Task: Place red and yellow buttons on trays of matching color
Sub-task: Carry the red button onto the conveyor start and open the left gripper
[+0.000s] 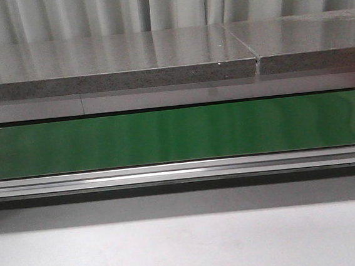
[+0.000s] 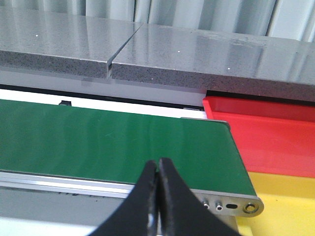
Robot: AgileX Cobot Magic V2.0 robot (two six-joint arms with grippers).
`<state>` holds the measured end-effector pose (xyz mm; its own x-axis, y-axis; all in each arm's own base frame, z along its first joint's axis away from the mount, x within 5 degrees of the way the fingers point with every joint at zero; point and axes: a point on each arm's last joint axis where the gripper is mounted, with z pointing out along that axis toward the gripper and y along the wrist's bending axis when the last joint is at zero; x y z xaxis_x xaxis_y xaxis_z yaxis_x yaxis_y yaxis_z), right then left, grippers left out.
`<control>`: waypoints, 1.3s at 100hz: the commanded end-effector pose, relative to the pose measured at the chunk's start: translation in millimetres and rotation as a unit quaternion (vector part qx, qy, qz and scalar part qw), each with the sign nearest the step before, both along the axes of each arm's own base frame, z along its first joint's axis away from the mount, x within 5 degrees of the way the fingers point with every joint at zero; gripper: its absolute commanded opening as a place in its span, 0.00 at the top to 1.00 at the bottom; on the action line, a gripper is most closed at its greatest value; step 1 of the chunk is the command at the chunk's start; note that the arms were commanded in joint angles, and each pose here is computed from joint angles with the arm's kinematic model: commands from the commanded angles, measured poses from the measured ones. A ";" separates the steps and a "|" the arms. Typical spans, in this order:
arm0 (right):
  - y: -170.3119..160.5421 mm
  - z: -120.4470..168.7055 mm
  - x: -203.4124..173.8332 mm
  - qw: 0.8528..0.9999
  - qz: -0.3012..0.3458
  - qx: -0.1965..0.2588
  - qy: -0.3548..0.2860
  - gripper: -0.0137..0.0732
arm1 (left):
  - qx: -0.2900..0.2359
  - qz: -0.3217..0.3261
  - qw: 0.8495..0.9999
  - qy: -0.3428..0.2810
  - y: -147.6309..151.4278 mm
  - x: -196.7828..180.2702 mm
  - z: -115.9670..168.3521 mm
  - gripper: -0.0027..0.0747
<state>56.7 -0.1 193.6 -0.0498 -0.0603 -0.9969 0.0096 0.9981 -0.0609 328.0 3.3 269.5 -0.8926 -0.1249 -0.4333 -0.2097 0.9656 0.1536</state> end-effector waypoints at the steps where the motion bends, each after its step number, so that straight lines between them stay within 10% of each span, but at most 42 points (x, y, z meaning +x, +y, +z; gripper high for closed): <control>1: -0.8 12.8 -2.1 0.999 -0.004 -0.007 -0.054 0.92 | -0.002 -0.008 0.999 -0.050 -2.3 1.4 22.4 0.32; 87: -0.8 12.8 -2.1 0.999 -0.004 -0.007 -0.054 0.92 | -0.036 -0.053 0.991 -0.119 -22.1 7.2 69.7 0.31; 130: -0.8 12.8 -2.1 0.999 -0.004 -0.007 -0.054 0.92 | -0.030 0.061 0.985 -0.156 42.9 -28.4 92.0 0.32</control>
